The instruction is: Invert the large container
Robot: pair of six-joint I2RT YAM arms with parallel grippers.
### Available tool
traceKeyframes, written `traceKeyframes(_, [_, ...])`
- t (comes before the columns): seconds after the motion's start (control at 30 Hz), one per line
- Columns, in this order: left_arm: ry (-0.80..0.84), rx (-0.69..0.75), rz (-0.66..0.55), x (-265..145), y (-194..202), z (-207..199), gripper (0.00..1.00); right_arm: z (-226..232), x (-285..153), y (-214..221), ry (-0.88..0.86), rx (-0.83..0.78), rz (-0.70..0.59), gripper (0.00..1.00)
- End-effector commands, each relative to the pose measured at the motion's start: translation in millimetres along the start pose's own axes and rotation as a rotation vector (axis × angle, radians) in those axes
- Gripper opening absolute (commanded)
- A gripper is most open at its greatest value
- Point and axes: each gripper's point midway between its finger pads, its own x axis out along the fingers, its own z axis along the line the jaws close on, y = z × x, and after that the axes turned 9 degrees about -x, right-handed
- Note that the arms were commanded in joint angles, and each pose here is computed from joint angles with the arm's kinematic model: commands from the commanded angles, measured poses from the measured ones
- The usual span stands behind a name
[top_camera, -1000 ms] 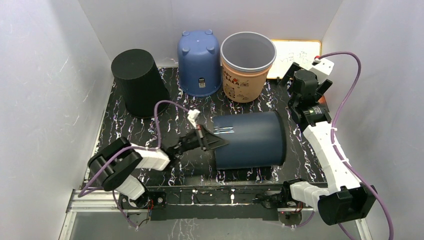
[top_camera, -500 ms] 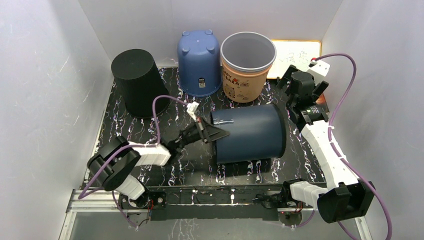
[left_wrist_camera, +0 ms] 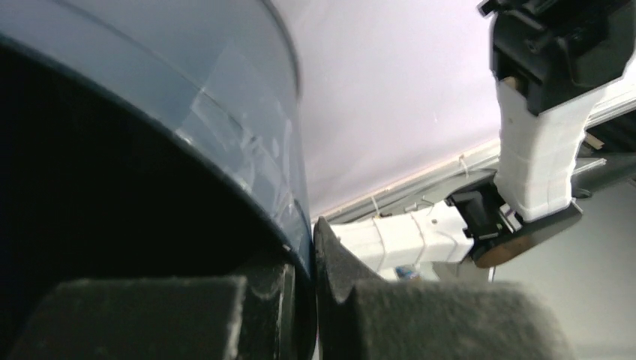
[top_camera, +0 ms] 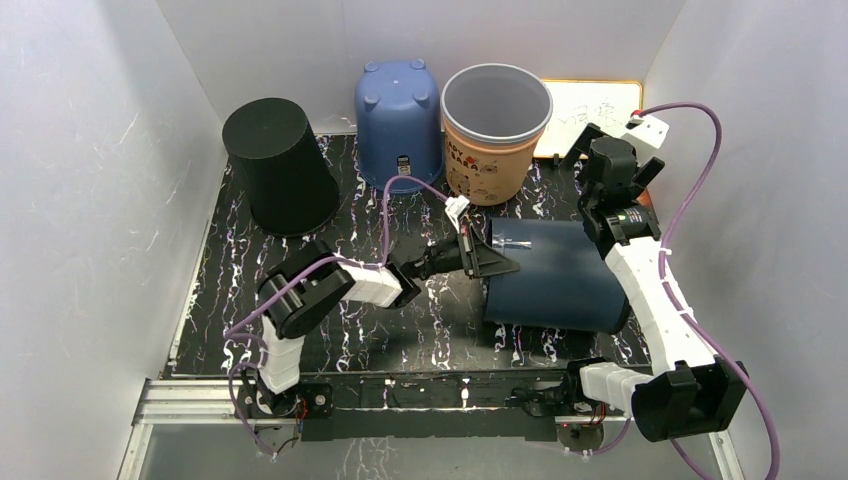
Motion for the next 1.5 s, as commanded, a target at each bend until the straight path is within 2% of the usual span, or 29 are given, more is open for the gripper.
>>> traceKeyframes(0.0, [0.288, 0.164, -0.087, -9, -10, -67, 0.0, 1, -3, -17, -0.017, 0.041, -0.041, 0.98])
traceKeyframes(0.17, [0.191, 0.131, -0.101, -26, -8, -32, 0.0, 3, -8, -25, -0.046, 0.053, -0.057, 0.98])
traceKeyframes(0.43, [-0.038, 0.087, -0.158, -93, -8, 31, 0.0, 13, -15, -14, -0.119, 0.032, -0.01, 0.98])
traceKeyframes(0.57, [-0.072, 0.088, -0.164, -112, -11, 35, 0.0, 25, -26, -2, -0.216, 0.039, 0.038, 0.98])
traceKeyframes(0.67, [-0.064, 0.099, -0.184, -122, -18, 25, 0.0, 39, -47, 7, -0.34, 0.087, 0.076, 0.98])
traceKeyframes(0.9, [-0.1, 0.107, -0.273, -165, -43, 16, 0.0, 33, -72, 18, -0.392, 0.094, 0.104, 0.96])
traceKeyframes(1.03, [-0.102, 0.115, -0.273, -168, -41, 14, 0.0, 57, -77, 52, -0.525, 0.085, 0.212, 0.88])
traceKeyframes(1.23, [-0.119, 0.113, -0.273, -173, -35, 18, 0.0, 83, -87, 86, -0.699, 0.064, 0.313, 0.64])
traceKeyframes(1.4, [-0.13, 0.109, -0.272, -175, -33, 21, 0.0, 89, -89, 87, -0.735, 0.059, 0.317, 0.63])
traceKeyframes(1.47, [-0.134, 0.109, -0.273, -176, -33, 23, 0.0, 91, -90, 90, -0.75, 0.058, 0.327, 0.56])
